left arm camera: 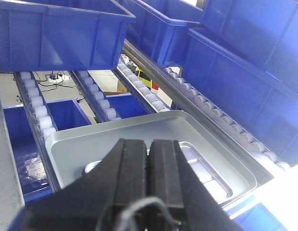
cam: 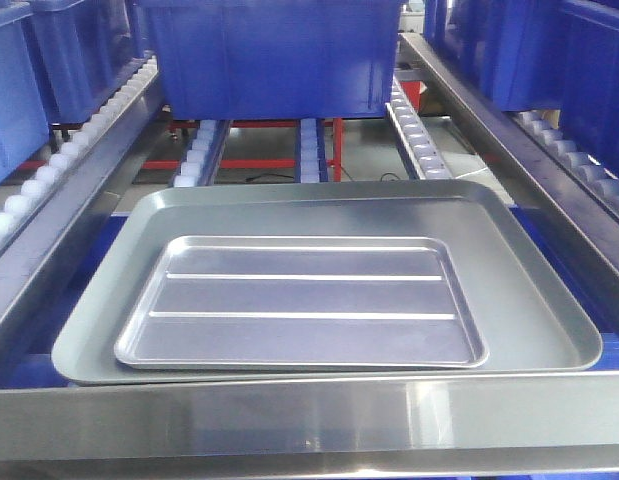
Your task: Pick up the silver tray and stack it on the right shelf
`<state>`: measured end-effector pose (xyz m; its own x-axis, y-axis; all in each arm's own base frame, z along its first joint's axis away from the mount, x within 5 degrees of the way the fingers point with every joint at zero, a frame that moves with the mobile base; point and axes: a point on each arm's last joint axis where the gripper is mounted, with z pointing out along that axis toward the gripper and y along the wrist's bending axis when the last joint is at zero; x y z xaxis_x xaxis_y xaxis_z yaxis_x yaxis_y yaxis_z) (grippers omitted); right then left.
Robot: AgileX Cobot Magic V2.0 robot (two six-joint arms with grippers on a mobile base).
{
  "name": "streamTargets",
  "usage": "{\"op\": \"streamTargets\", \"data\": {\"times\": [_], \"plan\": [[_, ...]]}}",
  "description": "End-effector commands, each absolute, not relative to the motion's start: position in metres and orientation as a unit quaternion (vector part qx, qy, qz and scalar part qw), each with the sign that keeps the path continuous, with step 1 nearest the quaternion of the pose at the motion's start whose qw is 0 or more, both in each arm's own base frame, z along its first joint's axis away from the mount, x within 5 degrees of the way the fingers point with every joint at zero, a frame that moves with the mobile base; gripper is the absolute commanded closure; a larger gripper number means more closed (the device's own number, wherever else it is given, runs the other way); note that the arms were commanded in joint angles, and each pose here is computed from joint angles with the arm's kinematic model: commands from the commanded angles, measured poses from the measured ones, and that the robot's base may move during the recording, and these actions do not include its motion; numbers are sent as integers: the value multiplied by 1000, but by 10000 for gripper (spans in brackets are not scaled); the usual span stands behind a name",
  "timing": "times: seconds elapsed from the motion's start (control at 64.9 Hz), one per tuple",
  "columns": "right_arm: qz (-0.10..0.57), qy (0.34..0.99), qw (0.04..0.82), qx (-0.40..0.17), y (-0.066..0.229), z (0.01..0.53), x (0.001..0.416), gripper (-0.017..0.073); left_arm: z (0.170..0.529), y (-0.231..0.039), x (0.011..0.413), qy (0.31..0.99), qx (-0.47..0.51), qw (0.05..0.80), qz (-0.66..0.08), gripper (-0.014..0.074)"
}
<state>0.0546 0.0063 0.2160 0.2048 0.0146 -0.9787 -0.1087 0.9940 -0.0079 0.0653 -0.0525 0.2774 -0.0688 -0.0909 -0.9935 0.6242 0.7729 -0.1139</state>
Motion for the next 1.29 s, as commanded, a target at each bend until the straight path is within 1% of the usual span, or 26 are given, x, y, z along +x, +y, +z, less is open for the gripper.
{"op": "streamTargets", "data": {"times": [0.0,0.508,0.57,0.647,0.816,0.986,1.078,1.278], "plan": [[39,593,803,-35,6,224,51,505,293,-55,63,640,203,679,-296,682],[39,593,803,-35,6,224,51,505,288,-54,64,647,200,676,-292,682],[39,593,803,-35,6,224,51,505,284,-49,65,655,200,683,-253,682],[39,593,803,-35,6,224,51,505,276,-41,63,644,203,711,-195,682],[39,593,803,-35,6,224,51,505,250,-20,53,609,130,774,-116,683],[39,593,803,-35,6,224,51,505,225,-10,51,616,63,783,-63,683],[39,593,803,-35,6,224,51,505,212,-7,54,626,44,778,-40,683],[39,593,803,-35,6,224,51,505,210,-3,55,628,24,778,-16,683]]}}
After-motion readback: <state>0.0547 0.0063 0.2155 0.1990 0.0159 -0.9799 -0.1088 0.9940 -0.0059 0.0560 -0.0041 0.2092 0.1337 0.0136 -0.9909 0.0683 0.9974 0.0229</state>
